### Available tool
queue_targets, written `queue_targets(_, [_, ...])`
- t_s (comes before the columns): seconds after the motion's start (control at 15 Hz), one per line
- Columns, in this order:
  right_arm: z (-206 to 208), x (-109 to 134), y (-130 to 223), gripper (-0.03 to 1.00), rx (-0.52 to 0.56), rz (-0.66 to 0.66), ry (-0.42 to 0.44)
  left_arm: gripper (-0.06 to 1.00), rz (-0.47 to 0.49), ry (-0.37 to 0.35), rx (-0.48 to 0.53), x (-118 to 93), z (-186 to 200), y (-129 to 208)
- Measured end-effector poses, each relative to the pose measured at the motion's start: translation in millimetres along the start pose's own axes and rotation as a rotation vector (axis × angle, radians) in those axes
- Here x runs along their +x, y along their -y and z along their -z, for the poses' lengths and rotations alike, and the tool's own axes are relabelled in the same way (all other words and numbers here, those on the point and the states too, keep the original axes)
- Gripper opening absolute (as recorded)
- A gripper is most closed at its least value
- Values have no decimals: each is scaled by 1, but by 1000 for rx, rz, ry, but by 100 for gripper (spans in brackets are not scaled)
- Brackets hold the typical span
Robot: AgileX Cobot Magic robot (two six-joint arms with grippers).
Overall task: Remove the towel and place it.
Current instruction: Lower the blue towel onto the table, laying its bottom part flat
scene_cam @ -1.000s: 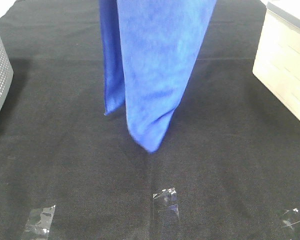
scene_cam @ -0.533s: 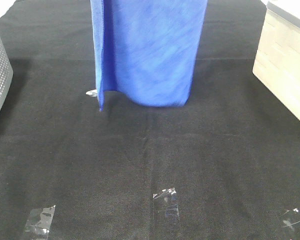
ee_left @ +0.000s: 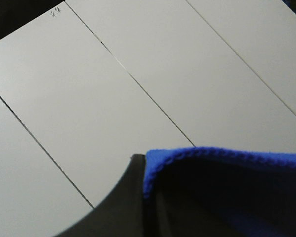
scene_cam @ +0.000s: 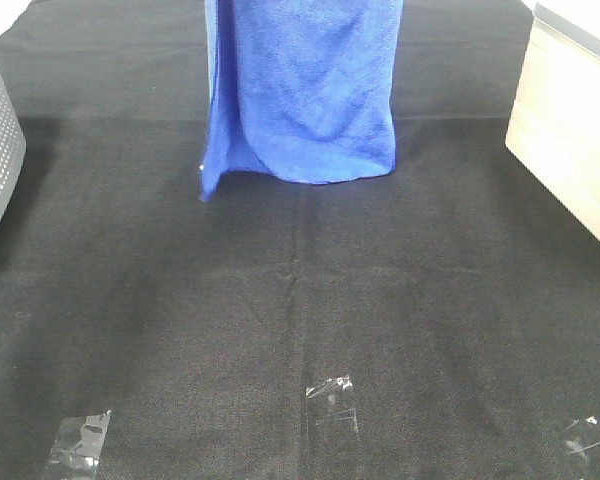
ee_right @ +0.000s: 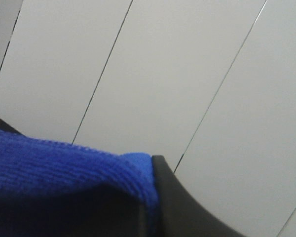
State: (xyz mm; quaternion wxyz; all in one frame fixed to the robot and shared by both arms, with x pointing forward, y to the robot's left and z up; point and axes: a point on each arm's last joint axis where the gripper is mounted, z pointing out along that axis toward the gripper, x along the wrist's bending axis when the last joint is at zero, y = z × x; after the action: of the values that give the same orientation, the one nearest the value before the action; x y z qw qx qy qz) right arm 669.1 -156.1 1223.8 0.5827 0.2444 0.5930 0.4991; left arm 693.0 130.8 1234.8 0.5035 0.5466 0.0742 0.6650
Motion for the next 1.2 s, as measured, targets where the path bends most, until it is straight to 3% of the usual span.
queue_targets(0.4, [-48,4,8,0,-157,-2,85,0,-80,-159,-132,9,-33,51])
queue_targets(0.53, [-58,8,15,0,-166,-11,90,0,-68,-207,-153,14,-33,65])
queue_targets(1.2, [-64,15,30,0,-82,-18,42,0,-38,-218,-132,15,-32,73])
